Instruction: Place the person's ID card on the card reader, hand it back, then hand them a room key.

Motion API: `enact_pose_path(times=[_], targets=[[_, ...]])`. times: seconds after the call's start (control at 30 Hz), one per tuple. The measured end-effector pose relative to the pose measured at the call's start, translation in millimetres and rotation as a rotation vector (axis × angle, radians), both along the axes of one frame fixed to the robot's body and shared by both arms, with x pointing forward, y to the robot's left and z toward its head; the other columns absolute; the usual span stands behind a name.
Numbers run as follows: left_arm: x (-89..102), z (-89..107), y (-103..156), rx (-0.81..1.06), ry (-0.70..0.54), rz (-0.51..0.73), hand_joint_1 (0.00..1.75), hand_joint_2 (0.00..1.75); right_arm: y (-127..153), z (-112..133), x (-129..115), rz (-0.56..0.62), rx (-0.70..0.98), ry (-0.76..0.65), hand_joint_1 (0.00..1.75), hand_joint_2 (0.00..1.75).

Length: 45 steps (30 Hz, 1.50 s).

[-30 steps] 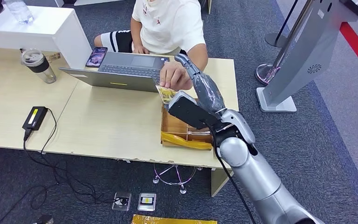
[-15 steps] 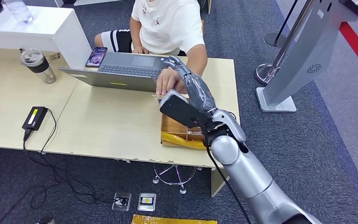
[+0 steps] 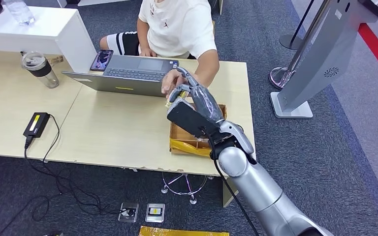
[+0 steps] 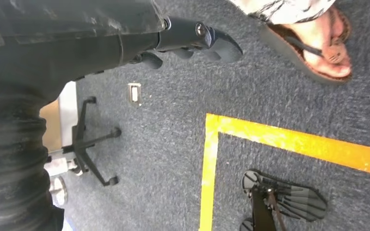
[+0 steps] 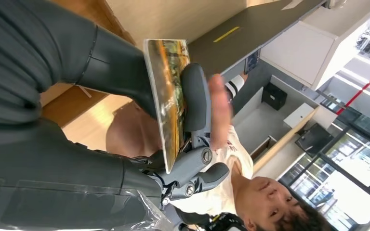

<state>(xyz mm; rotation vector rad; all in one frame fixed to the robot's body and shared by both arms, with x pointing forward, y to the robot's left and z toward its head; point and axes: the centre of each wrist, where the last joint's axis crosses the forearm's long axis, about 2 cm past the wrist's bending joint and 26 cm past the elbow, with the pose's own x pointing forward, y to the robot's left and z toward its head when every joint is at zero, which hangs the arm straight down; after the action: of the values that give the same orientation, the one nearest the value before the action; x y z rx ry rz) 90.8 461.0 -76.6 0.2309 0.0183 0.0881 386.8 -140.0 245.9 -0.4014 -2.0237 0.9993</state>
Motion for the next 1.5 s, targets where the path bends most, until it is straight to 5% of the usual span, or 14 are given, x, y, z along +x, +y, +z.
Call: enact_pose_path(times=[0.53,0.93,1.5], targets=[[0.7,-4.9,-16,-0.005,0.069,0.074,0.0,1.75,-30,-35,8,-0.134,0.147,0.126,1.75,1.75],[-0.2,-4.5,-14,-0.008,0.064,0.081,0.0,1.75,-108,-62,33,-0.319,0.252,0.234,1.75,1.75],[-1.1,1.9,6,-0.015,0.008,0.027,0.0,1.75,-187,-98,26,-0.499,0.238,0.332,1.75,1.75]])
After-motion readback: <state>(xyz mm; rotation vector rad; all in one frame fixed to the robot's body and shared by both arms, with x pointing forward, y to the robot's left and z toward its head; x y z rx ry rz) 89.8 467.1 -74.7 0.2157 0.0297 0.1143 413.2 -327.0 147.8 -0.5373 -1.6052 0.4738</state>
